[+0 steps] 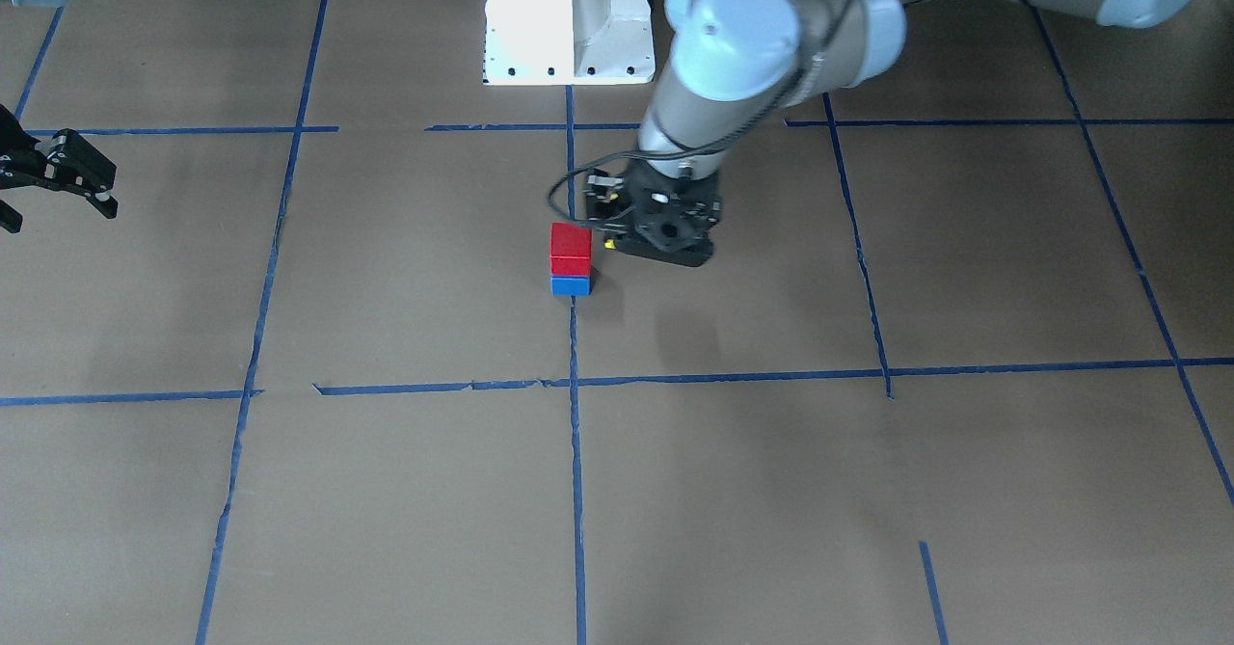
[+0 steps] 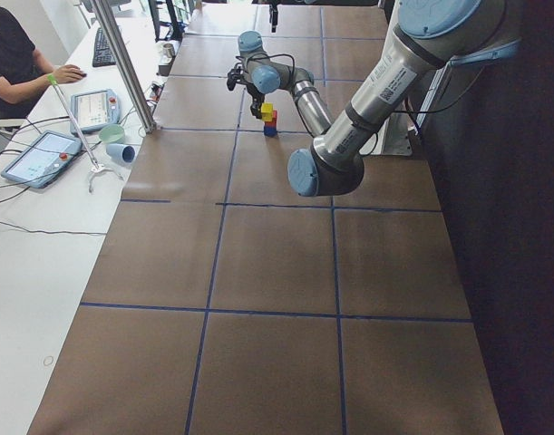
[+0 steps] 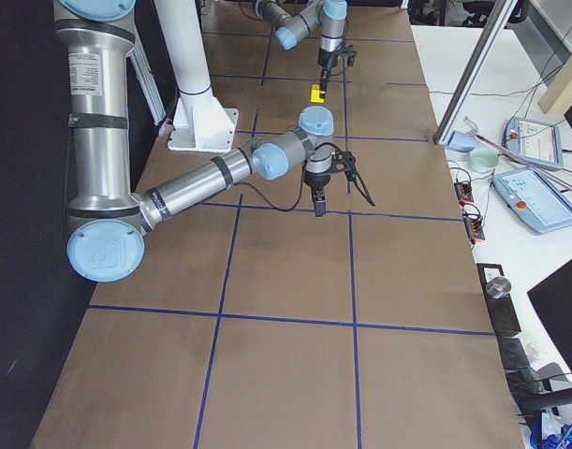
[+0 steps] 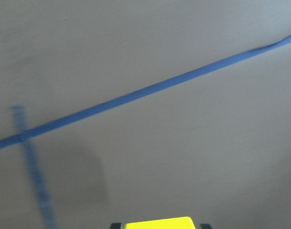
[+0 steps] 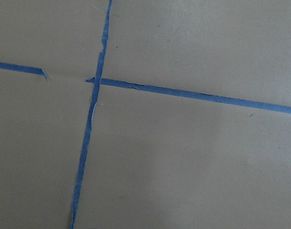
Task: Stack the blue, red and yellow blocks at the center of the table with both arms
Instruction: 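Carry the yellow cube with the left gripper above the red cube, then lower the yellow cube onto the red cube and open the left gripper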
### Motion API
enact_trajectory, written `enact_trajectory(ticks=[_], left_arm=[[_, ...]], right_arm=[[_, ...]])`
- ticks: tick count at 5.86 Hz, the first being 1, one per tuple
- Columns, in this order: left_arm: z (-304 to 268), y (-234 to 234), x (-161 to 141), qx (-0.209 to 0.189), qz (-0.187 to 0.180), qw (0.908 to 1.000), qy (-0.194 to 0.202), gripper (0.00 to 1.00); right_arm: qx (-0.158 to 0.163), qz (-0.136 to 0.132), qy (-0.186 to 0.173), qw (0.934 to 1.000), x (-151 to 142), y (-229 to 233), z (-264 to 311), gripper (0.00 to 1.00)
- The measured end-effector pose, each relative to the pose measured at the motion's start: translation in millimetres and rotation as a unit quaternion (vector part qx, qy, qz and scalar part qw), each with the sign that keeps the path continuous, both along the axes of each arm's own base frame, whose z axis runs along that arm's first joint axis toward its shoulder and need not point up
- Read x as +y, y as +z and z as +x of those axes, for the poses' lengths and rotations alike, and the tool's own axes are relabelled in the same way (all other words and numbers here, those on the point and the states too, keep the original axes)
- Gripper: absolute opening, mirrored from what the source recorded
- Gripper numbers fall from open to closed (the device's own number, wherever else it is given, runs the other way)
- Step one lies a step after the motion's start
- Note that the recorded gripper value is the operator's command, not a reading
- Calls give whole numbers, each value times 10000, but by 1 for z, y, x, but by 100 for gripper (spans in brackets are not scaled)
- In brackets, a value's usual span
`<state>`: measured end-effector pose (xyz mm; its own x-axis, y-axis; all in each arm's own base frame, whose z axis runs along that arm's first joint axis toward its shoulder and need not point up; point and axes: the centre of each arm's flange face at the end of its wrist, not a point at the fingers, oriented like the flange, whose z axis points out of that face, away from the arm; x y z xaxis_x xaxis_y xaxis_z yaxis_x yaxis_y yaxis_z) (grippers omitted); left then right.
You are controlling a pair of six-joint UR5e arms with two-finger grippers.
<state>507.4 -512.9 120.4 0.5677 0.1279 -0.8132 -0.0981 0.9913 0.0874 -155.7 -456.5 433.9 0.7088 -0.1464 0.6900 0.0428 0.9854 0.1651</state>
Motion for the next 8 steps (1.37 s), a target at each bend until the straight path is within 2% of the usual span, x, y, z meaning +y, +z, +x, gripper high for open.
enact_trajectory(ticks=[2, 4, 8], left_arm=[[47, -13, 20, -297, -207, 9993, -62, 0], [58, -9, 28, -401, -264, 9988, -105, 0], [58, -21, 24, -423, -21, 9987, -284, 0]], right_arm=[[-4, -10, 3, 10000, 0, 0, 0, 100], [-14, -3, 6, 10000, 0, -1, 0, 100], [-16, -7, 20, 10000, 1, -2, 1, 100]])
